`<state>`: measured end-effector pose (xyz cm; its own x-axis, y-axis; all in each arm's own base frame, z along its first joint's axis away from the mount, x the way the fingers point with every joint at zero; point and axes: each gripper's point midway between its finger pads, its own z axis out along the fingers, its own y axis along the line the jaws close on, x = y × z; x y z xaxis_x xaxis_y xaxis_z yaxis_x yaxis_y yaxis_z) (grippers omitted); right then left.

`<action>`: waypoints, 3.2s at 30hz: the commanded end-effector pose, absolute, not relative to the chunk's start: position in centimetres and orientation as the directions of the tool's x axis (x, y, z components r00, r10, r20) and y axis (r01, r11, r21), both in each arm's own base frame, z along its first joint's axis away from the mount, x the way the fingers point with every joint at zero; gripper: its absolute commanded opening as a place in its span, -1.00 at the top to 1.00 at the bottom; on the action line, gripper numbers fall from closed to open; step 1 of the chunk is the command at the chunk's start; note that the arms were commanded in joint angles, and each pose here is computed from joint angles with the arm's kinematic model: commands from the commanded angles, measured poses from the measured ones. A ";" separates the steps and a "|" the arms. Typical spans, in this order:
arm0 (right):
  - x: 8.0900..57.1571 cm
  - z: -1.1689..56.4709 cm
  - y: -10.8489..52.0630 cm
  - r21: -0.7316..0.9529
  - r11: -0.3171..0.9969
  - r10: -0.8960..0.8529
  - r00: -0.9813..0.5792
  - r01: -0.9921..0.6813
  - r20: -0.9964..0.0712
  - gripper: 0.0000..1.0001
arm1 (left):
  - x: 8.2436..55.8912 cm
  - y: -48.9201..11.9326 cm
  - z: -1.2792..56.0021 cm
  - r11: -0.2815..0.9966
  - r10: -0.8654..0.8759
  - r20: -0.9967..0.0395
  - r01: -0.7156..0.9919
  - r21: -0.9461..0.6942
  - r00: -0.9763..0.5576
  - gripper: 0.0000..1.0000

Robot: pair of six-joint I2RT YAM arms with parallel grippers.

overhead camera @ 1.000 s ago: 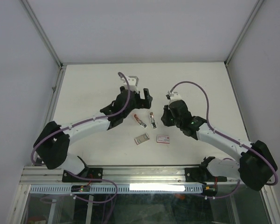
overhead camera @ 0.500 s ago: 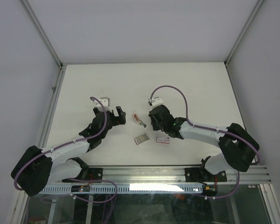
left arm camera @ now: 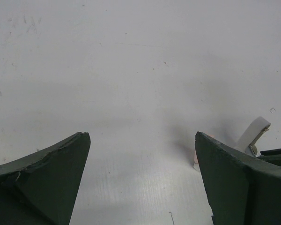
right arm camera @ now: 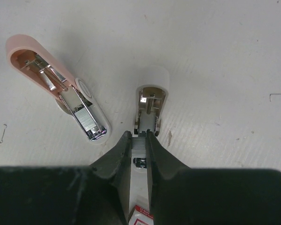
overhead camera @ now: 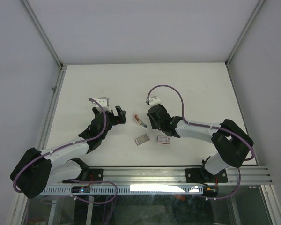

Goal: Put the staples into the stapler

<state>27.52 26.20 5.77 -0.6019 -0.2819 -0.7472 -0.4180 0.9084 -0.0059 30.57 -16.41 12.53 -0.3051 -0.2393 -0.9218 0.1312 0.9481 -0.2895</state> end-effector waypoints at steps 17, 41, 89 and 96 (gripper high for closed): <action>29.0 6.7 26.8 -0.026 0.920 -0.262 -0.565 -0.391 -0.783 0.77 | 31.2 -16.6 15.6 0.933 -0.293 -0.932 0.151 -0.328 -0.214 -0.98; 28.6 5.7 26.8 -0.002 0.931 -0.241 -0.607 -0.366 -0.757 0.79 | 31.2 -16.7 15.5 0.934 -0.289 -0.932 0.151 -0.324 -0.217 -0.98; 30.0 7.3 26.4 0.027 0.951 -0.182 -0.630 -0.307 -0.755 0.38 | 31.1 -16.5 15.4 0.934 -0.288 -0.933 0.151 -0.323 -0.215 -0.98; 29.9 6.6 26.2 0.020 0.953 -0.190 -0.648 -0.302 -0.738 0.39 | 31.0 -16.5 15.4 0.934 -0.289 -0.933 0.152 -0.324 -0.214 -0.98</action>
<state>28.63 25.11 4.98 -0.6667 -0.2393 -0.7059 -0.3241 0.9459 -0.0146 30.70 -16.50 13.26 -0.2834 -0.2539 -0.9248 0.1389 0.9433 -0.3016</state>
